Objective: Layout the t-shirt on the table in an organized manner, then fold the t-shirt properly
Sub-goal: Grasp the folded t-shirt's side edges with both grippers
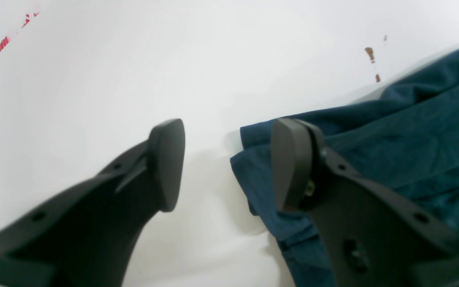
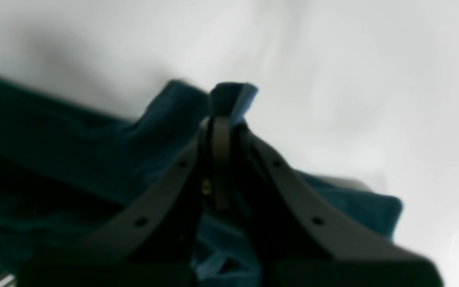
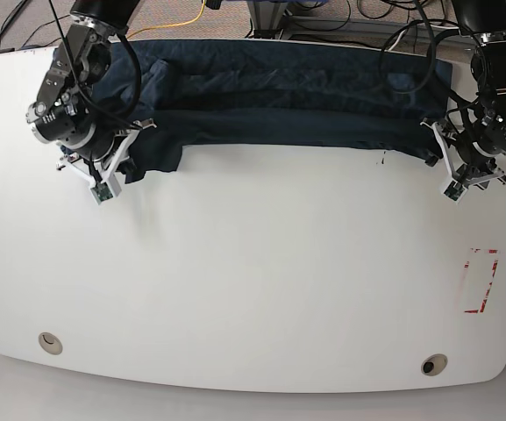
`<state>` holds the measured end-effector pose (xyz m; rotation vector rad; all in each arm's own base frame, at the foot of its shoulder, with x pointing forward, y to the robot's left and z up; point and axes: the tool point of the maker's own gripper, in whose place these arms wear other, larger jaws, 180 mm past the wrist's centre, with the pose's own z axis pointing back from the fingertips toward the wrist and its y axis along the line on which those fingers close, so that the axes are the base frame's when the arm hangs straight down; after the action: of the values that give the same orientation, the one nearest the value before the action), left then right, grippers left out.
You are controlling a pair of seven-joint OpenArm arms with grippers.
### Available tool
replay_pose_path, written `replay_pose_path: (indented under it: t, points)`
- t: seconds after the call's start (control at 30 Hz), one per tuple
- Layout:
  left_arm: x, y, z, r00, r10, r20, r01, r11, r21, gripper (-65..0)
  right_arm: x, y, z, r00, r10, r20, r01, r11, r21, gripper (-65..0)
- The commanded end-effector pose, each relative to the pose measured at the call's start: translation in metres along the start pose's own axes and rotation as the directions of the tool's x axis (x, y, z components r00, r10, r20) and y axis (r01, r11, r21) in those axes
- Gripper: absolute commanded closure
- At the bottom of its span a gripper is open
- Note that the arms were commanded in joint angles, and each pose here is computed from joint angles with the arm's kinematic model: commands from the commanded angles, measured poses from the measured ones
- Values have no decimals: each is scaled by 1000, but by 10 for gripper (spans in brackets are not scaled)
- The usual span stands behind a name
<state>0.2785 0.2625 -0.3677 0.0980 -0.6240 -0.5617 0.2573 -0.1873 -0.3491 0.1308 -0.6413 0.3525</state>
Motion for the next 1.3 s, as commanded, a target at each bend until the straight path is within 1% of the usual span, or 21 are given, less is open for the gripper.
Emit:
replay_pose_path:
  t: [0.0,0.1,0.2,0.33,0.57,0.67,0.97,1.03,1.1,1.2,1.23,1.27]
  points:
    - [10,8,5,999,-13,32,12,1000,21,-326,0,2,10,1000,16,20,-16,1000,24,0]
    - [10,9,4,999,-13,30,12,1000,21,-326,-10,11,15,1000,8,24,-10,996,94,0]
    - [10,9,4,999,-13,30,12,1000,21,-326,-18,22,22,999,-5,32,0,986,168,0]
    - [9,8,4,1000,-13,29,12,1000,19,-326,-27,32,33,999,-20,37,10,967,255,0]
    - [4,-5,-5,1000,-23,6,23,999,-23,-326,-34,43,49,998,-37,46,18,933,359,0]
    - [2,-8,-8,1000,-24,-4,24,999,-34,-326,-39,48,54,999,-39,34,23,921,389,0]
    - [3,-15,-10,999,-38,-4,38,998,-50,-325,-53,54,65,999,-46,-1,42,896,441,-3]
    - [3,-15,-10,999,-38,-4,38,998,-50,-325,-56,53,67,999,-40,-15,43,895,444,-22]
    - [3,-15,-10,999,-38,-4,38,998,-50,-325,-61,52,68,999,-23,-40,39,896,442,-67]
    - [3,-15,-10,999,-38,-4,38,998,-50,-325,-67,51,68,998,-4,-70,34,898,439,-160]
    - [3,-15,-10,999,-38,-4,38,998,-50,-325,-69,51,68,997,3,-83,33,898,439,-219]
    - [3,-15,-10,999,-38,-4,38,998,-50,-325,-70,51,68,996,5,-87,33,898,439,-243]
